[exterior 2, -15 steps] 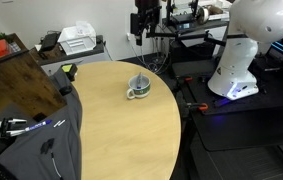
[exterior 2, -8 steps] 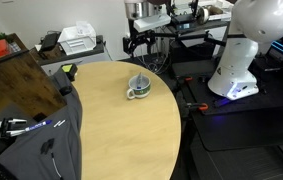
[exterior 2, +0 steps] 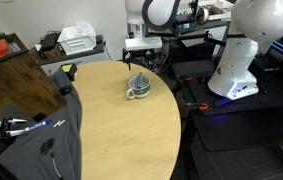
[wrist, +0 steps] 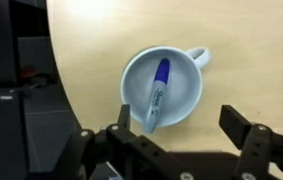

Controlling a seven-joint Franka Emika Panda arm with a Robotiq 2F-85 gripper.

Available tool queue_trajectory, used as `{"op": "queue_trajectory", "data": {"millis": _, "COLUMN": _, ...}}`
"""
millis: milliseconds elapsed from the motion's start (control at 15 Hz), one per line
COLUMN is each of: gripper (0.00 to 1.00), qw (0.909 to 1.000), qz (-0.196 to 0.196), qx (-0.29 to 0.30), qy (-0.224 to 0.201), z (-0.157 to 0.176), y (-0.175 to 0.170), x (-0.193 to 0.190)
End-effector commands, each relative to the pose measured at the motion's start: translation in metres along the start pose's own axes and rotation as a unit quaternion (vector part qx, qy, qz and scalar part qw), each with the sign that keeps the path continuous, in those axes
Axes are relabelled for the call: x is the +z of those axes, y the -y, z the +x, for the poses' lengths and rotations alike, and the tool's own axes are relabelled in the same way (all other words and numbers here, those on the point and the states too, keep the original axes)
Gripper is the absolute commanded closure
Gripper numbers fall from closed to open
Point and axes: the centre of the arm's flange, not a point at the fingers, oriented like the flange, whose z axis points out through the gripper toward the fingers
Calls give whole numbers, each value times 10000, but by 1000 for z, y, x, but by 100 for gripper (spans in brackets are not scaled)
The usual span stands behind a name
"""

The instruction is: Pick the marker from the cup and put it on the table

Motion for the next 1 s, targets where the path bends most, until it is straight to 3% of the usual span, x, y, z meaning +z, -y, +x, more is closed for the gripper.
{"op": "queue_trajectory", "data": {"millis": 0, "gripper": 27, "qw": 9975, "qz": 3, "qx": 695, "qy": -131, "z": -6, "y": -3, "x": 27}}
{"op": "queue_trajectory", "data": {"millis": 400, "gripper": 32, "qw": 9965, "qz": -317, "qx": 637, "qy": -448, "z": -15, "y": -10, "x": 60}}
{"op": "queue_trajectory", "data": {"millis": 533, "gripper": 30, "qw": 9958, "qz": -361, "qx": 638, "qy": -550, "z": -12, "y": -9, "x": 66}}
{"op": "queue_trajectory", "data": {"millis": 733, "gripper": 37, "qw": 9955, "qz": -383, "qx": 644, "qy": -577, "z": -7, "y": -4, "x": 72}}
{"op": "queue_trajectory", "data": {"millis": 933, "gripper": 37, "qw": 9958, "qz": -371, "qx": 594, "qy": -595, "z": -7, "y": 4, "x": 76}}
